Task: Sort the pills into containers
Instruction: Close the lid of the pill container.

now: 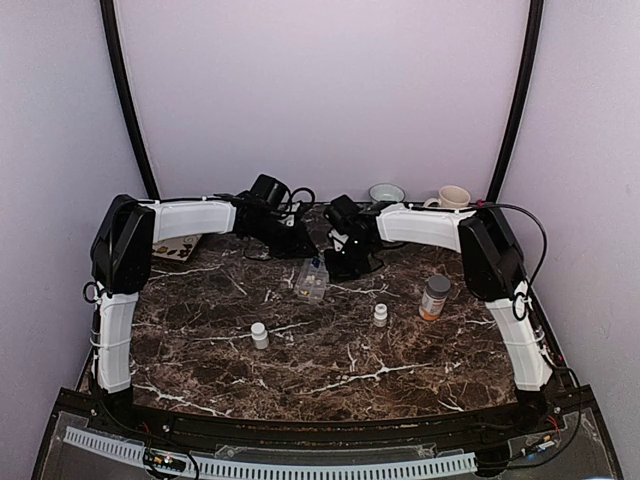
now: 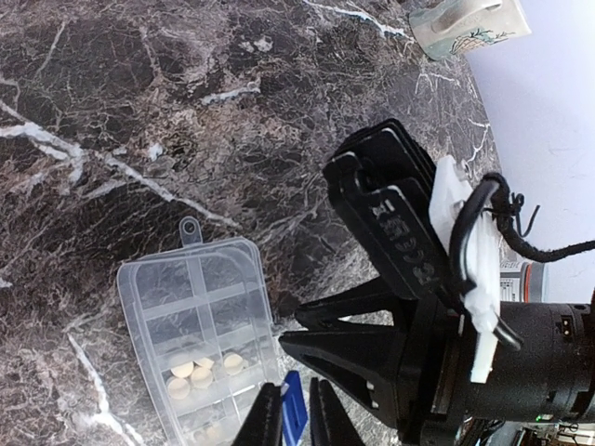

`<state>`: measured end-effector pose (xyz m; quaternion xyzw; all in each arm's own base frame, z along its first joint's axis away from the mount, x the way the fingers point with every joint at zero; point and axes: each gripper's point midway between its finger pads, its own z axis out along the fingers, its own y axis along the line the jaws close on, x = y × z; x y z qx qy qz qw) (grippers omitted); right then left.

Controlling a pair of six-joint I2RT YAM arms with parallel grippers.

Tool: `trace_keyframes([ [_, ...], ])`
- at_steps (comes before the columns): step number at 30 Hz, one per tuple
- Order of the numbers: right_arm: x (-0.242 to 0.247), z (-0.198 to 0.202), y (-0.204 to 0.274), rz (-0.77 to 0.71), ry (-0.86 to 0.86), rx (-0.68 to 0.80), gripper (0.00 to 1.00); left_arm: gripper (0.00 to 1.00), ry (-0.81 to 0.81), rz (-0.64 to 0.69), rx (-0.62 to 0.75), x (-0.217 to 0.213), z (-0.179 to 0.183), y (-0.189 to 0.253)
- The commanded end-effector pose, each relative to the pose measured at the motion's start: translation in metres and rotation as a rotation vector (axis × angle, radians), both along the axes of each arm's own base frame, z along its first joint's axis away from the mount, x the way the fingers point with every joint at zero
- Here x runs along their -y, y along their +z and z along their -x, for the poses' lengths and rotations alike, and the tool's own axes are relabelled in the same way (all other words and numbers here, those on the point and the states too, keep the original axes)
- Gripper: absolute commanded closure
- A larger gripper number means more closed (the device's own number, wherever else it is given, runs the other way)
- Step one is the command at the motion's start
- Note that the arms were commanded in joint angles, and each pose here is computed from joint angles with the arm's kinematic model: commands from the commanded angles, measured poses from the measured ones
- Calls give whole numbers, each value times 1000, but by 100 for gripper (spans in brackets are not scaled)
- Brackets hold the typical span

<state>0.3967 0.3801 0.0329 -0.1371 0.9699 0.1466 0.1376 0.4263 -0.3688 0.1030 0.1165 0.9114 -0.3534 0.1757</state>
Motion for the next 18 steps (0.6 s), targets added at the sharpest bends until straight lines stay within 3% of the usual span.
trace_keyframes([
  [1, 11, -3, 7, 1, -32, 23, 80, 86, -6, -5, -18, 2, 6, -2],
  [12, 20, -8, 22, -9, -57, 56, 76, 86, -7, -12, -33, 4, 9, -9],
  [18, 17, -9, 33, -63, -67, 59, 69, 86, -11, -14, -53, 7, 14, -16],
])
